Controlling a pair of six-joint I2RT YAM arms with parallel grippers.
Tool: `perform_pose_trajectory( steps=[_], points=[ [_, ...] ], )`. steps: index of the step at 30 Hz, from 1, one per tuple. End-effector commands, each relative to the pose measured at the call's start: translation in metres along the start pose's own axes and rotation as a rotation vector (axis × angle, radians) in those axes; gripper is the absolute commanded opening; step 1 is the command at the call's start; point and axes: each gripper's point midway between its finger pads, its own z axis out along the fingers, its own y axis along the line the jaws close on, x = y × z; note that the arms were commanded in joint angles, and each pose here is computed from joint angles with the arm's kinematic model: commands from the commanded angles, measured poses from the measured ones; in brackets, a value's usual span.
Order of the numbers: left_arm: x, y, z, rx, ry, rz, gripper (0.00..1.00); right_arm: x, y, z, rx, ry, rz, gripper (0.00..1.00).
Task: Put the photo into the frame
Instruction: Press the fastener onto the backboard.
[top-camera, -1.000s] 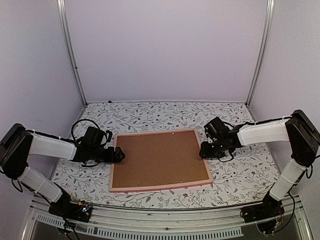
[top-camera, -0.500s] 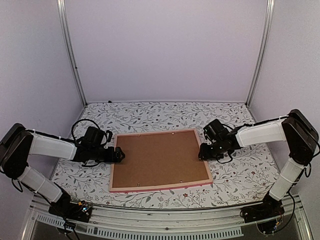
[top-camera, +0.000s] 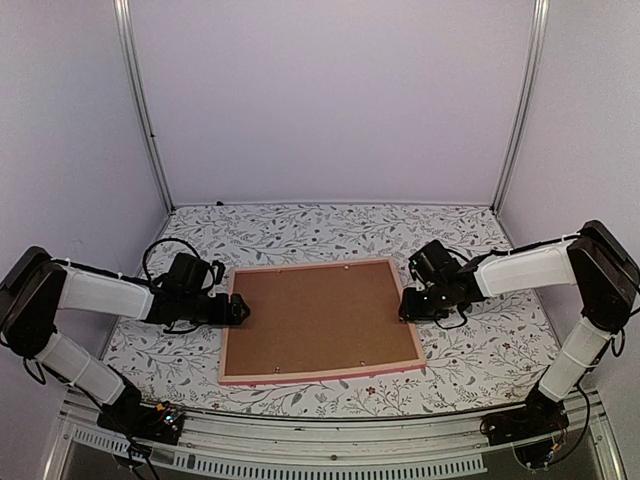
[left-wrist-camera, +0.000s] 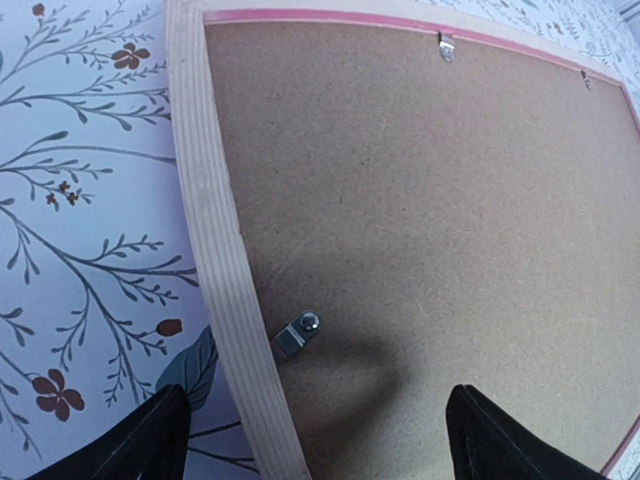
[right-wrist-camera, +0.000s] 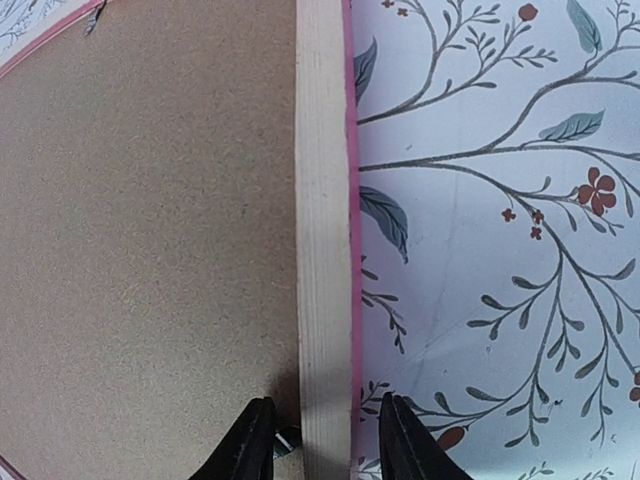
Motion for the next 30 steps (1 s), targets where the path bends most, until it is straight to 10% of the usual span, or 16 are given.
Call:
perform_pose_trajectory(
  steps=[1,30],
  points=[
    [0.018,0.005,0.003,-0.024,0.061,0.003,0.91,0.017,-0.012,-0.002,0.029,0.048,-0.018,0.38],
    [0.018,0.006,0.001,-0.031,0.053,-0.003,0.91,0.039,-0.022,0.009,-0.035,0.133,-0.088,0.31]
  ],
)
